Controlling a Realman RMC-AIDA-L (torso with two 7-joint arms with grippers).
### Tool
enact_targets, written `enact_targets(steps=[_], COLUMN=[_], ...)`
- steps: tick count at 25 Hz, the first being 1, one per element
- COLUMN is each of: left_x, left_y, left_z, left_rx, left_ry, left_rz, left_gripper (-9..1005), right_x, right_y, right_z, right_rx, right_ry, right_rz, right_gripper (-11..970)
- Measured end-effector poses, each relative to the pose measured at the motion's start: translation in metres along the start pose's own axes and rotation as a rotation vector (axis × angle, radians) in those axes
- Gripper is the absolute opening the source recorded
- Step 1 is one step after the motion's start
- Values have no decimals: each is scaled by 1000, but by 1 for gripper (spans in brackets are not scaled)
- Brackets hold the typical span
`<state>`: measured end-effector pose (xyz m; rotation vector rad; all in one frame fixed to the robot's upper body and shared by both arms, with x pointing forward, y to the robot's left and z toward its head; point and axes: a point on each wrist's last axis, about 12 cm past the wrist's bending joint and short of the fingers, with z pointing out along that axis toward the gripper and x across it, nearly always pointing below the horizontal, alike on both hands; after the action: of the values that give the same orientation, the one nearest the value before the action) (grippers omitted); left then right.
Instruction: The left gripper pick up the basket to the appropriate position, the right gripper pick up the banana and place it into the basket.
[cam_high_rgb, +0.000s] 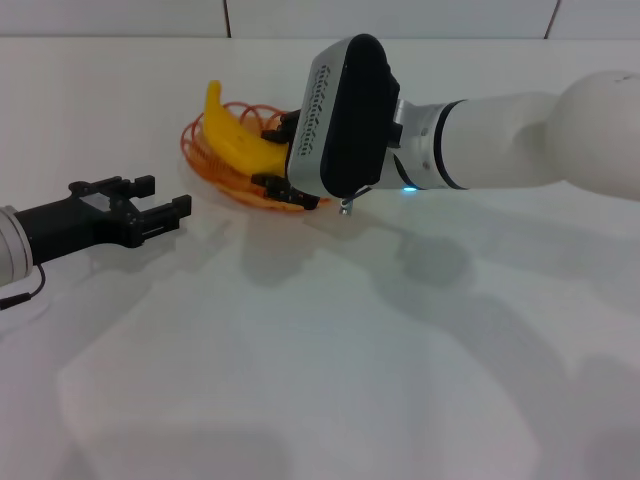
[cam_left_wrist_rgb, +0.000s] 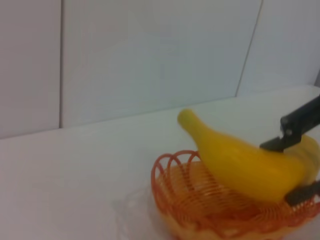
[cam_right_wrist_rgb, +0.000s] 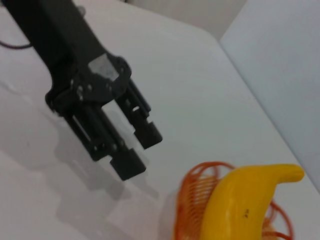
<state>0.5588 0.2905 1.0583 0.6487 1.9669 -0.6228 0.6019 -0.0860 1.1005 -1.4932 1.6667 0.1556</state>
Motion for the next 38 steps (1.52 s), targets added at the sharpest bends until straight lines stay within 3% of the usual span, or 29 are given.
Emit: enact_targets(steps=[7,13,21,23,27,38], left_x=[0,2,6,6,8,8], left_y=[-1,-1,0,0,0,1], left_z=[1,1,-3,-3,-5,-5], left_rx=[3,4,-5,-7,-11,-14], left_ry=[-3,-1,2,2,2,1], left_rz=[-2,-5,-13,-14,-18,-12], left_gripper=[651,651,651,651,651,651], right_x=[1,-4,-9,-1,7,48], right_y=[1,6,17,21,22,3], right_z=[3,1,-33,-49,-58,-88], right_rx=[19,19,79,124,138,6], right_ry=[2,-23,-136,-153,-151,-216], right_rz=[-11,-22,5,12,40,234], right_gripper=[499,672,694,694,694,692])
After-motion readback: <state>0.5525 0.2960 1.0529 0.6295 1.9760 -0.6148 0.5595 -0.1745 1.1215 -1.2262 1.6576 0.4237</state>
